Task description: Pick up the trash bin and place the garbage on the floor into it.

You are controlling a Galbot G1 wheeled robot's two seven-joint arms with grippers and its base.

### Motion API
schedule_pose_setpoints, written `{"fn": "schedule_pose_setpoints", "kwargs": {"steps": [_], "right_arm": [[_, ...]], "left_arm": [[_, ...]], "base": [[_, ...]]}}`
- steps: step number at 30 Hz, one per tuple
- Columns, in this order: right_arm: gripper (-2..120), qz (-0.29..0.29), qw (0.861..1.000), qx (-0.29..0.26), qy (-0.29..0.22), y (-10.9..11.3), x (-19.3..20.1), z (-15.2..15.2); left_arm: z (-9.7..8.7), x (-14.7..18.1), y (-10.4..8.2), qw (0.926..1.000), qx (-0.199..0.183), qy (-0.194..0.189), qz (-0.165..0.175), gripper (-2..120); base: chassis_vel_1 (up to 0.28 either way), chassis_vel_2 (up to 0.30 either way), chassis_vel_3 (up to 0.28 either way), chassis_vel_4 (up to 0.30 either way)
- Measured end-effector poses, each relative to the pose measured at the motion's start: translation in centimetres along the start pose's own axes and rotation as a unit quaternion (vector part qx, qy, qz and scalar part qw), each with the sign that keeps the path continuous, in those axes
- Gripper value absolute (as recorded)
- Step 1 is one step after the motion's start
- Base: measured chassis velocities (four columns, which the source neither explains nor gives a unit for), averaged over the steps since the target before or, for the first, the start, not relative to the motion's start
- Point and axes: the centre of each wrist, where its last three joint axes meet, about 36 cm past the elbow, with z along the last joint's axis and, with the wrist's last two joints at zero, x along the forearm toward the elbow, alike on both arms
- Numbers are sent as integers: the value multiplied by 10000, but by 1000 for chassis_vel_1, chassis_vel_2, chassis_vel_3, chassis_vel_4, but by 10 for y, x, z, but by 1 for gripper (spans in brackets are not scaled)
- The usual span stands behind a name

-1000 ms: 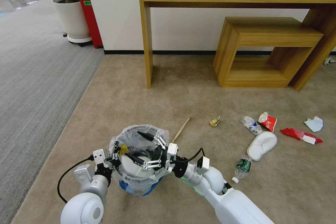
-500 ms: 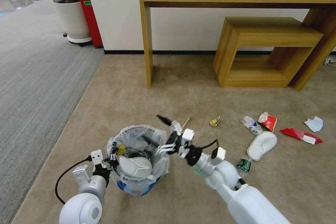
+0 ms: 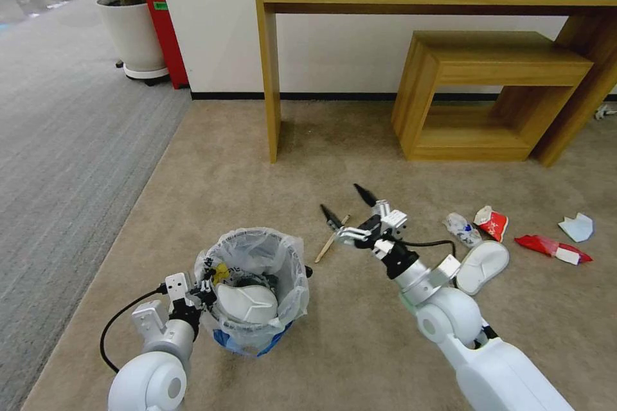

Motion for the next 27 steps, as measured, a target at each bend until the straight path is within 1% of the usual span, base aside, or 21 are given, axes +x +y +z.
{"fn": "schedule_pose_setpoints", "kwargs": {"steps": [1,3,4,5,6,8,9,10,11,12,13,15,16,18,19,20,22,23,25,26,27], "right_arm": [[100,0,10000,0,0,0,0,0],[100,545,9981,156,225,2,5,-5],[100,1003,9934,247,497,4,9,-9],[100,1003,9934,247,497,4,9,-9],[100,1357,9873,314,770,5,13,-11],[100,2000,9697,625,1256,2,22,-13],[100,2000,9697,625,1256,2,22,-13],[100,2192,9633,727,1372,0,26,-13],[100,2466,9529,883,1528,-2,30,-12],[100,2614,9469,950,1615,-3,32,-11],[100,2614,9469,950,1615,-3,32,-11],[100,3000,9299,1127,1803,-5,39,-9],[100,3121,9243,1182,1852,-6,41,-7],[100,3121,9243,1182,1852,-6,41,-7],[100,3292,9165,1230,1911,-5,43,-5],[100,3292,9165,1230,1911,-5,43,-5],[100,3651,8988,1333,2027,-3,46,-1],[100,3651,8988,1333,2027,-3,46,-1],[100,3902,8853,1353,2139,-2,51,2],[100,3902,8853,1353,2139,-2,51,2],[100,4011,8795,1349,2178,-3,53,2]], "left_arm": [[0,0,0,10000,0,0,0,3],[-1,0,2,10000,5,-23,-18,3],[-2,0,3,10000,8,-42,-28,3],[-2,0,3,10000,8,-42,-28,3],[-2,0,4,10000,12,-58,-32,3],[-3,0,5,10000,15,-81,-35,3],[-3,0,5,10000,15,-81,-35,3],[-4,0,5,10000,18,-88,-36,3],[-4,0,5,9999,23,-94,-38,3],[-4,-1,5,9999,26,-98,-38,3],[-4,-1,5,9999,26,-98,-38,3],[-5,-1,6,9999,33,-109,-41,3],[-5,-1,6,9999,35,-115,-43,3],[-5,-1,6,9999,35,-116,-43,3],[-5,-1,6,9999,39,-121,-45,3],[-5,-1,6,9999,39,-121,-45,3],[-6,-1,8,9999,41,-146,-65,3],[-6,-1,8,9999,41,-146,-65,3],[-9,0,10,9998,41,-178,-85,3],[-9,0,10,9998,41,-178,-85,3],[-10,0,11,9997,34,-209,-97,3]], "base": [[0,0,0,0],[0,0,0,0],[0,0,0,0],[0,0,0,0],[0,0,0,0],[0,0,0,0],[0,0,0,0],[0,0,0,0],[0,0,0,0],[0,0,0,0],[0,0,0,0],[0,0,0,0],[0,0,0,0],[0,0,0,0],[0,0,0,0],[0,0,0,0],[0,0,0,0],[0,0,0,0],[0,0,0,0],[0,0,0,0],[0,0,0,0]]}}
